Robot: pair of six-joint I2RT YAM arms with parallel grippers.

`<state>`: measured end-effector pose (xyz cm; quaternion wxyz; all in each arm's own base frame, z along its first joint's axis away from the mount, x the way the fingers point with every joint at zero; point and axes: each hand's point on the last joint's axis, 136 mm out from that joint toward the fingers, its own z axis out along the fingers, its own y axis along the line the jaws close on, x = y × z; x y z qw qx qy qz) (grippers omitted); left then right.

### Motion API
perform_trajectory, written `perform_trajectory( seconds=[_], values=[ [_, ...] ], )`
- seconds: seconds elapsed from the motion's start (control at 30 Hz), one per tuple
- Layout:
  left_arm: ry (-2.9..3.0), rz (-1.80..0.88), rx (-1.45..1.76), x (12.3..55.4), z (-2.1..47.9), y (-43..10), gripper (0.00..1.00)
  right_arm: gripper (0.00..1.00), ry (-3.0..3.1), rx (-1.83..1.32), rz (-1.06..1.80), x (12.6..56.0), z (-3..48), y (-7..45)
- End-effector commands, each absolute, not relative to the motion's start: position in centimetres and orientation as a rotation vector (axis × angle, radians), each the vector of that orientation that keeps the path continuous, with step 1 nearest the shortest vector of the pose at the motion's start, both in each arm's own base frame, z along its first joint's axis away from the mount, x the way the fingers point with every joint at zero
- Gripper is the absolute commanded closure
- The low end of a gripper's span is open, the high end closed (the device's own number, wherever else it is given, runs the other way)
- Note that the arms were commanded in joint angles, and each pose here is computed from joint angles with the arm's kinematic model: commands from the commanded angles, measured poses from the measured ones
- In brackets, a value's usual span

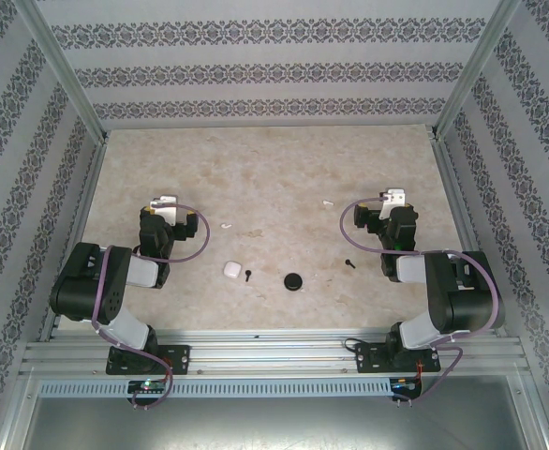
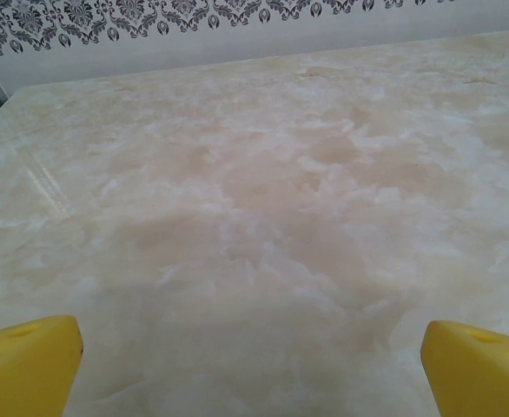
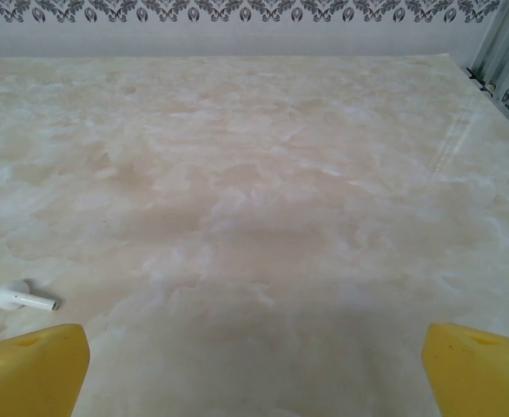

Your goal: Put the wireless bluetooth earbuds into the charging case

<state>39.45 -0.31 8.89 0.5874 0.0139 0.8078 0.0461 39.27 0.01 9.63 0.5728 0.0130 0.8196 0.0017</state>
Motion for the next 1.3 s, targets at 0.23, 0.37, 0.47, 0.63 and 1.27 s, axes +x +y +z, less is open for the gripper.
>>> perform_trajectory(
  seconds=[0.23,0.37,0.47,0.63,1.27],
  values=[
    [1.899,0.092,-0.009,39.7,9.0,0.5,0.0,0.02,1.892,0.026,0.007,39.7,10.5,0.2],
    [1.851,0.064,0.027,38.9,9.8,-0.2,0.0,0.02,1.901,-0.003,0.023,39.9,11.1,0.6],
    [1.824,0.081,-0.009,38.2,11.3,0.4,0.0,0.02,1.945,0.004,0.031,40.0,12.2,0.7],
    [1.911,0.146,-0.282,36.4,13.5,3.5,0.0,0.02,2.133,0.127,0.067,38.5,14.9,0.6],
    [2.623,-0.136,-0.583,30.4,13.3,-1.6,0.0,0.08,2.891,-0.224,0.255,23.5,12.6,16.3]
  ],
)
